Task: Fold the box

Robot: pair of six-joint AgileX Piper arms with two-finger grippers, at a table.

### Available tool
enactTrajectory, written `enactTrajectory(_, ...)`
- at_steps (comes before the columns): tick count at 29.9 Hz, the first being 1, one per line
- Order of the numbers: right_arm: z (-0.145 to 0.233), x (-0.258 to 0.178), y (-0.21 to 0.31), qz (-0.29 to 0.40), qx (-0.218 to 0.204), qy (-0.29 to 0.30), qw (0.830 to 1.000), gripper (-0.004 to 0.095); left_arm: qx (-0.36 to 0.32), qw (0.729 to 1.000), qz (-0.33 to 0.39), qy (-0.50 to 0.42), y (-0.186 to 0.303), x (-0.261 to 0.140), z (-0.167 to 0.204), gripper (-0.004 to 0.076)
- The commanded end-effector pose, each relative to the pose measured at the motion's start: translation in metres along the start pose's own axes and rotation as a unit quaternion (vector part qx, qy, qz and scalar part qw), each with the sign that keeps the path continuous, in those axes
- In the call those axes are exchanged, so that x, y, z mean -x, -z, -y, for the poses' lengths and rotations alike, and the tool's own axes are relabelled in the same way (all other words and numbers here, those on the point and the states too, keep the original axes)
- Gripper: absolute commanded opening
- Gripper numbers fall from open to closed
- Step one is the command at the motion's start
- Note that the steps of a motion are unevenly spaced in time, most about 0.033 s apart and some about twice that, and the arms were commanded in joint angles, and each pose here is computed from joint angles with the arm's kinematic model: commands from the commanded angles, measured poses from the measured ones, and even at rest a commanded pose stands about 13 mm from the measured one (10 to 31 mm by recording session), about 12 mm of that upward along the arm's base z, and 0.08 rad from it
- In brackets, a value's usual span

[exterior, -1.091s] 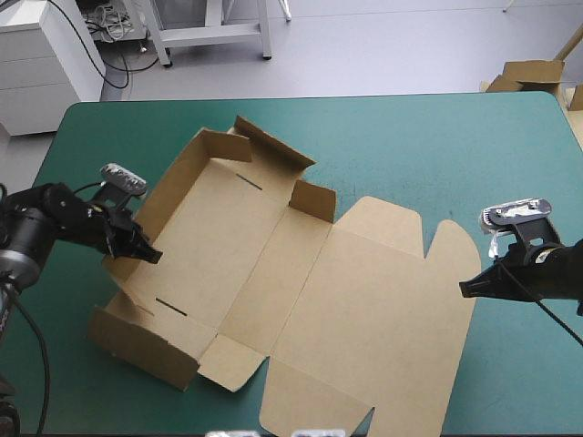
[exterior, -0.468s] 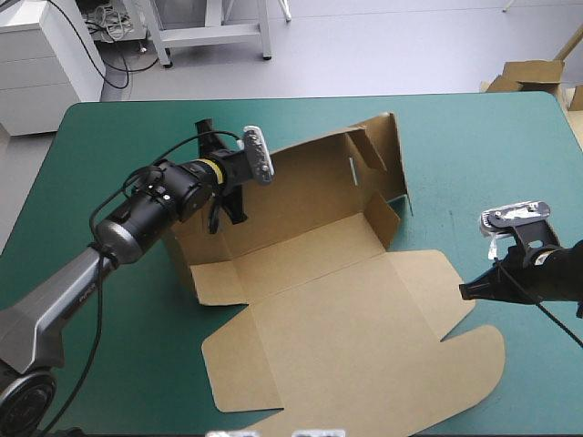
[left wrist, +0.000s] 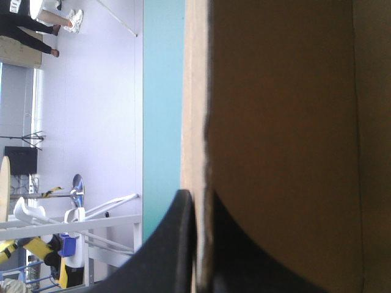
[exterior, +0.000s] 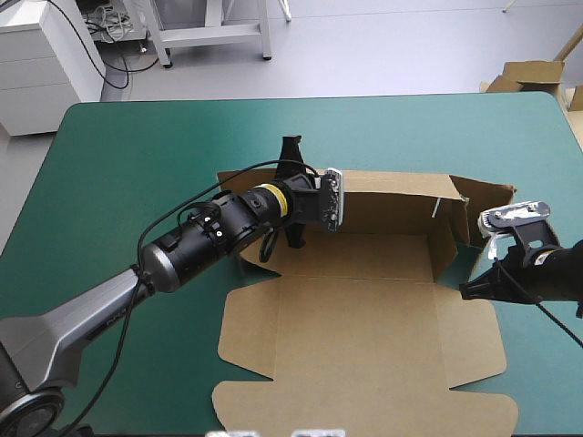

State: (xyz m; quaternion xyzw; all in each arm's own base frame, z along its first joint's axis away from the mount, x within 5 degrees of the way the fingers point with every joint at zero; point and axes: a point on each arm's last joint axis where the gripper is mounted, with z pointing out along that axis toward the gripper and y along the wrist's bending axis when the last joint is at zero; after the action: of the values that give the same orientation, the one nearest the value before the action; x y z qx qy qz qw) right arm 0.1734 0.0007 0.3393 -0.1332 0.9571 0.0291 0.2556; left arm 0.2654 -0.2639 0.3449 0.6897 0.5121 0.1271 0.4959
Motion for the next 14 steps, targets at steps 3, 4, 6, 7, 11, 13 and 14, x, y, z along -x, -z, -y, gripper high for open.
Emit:
enactTrajectory(3,0.000,0.006,0.009,0.030,-0.006,0.002,1.000,-0.0006,0.043,0.997,0.019,-0.054,0.008,0.021,-0.009,-0.0008)
enactTrajectory(4,0.000,0.006,0.009,0.030,-0.006,0.002,1.000,-0.0006,0.045,0.997,0.012,-0.057,0.006,0.022,-0.007,-0.0008)
enactTrajectory(6,0.000,0.006,0.009,0.030,-0.006,0.002,1.000,-0.0006,0.051,0.996,-0.014,-0.065,0.001,0.023,-0.003,-0.0008)
enactTrajectory(7,0.000,0.006,0.009,0.030,-0.006,0.002,1.000,-0.0006,0.054,0.996,-0.029,-0.062,-0.003,0.022,-0.001,-0.0008)
enactTrajectory(11,0.000,0.005,0.008,0.028,-0.005,0.002,1.000,-0.0006,0.082,0.991,-0.071,-0.076,-0.010,0.023,0.003,-0.0008)
enactTrajectory(13,-0.001,0.005,0.008,0.026,-0.005,0.002,1.000,-0.0006,0.090,0.988,-0.075,-0.099,-0.011,0.023,0.008,-0.0008)
enactTrajectory(14,-0.001,0.005,0.008,0.025,-0.004,0.001,1.000,-0.0006,0.091,0.987,-0.073,-0.114,-0.012,0.023,0.013,-0.0008)
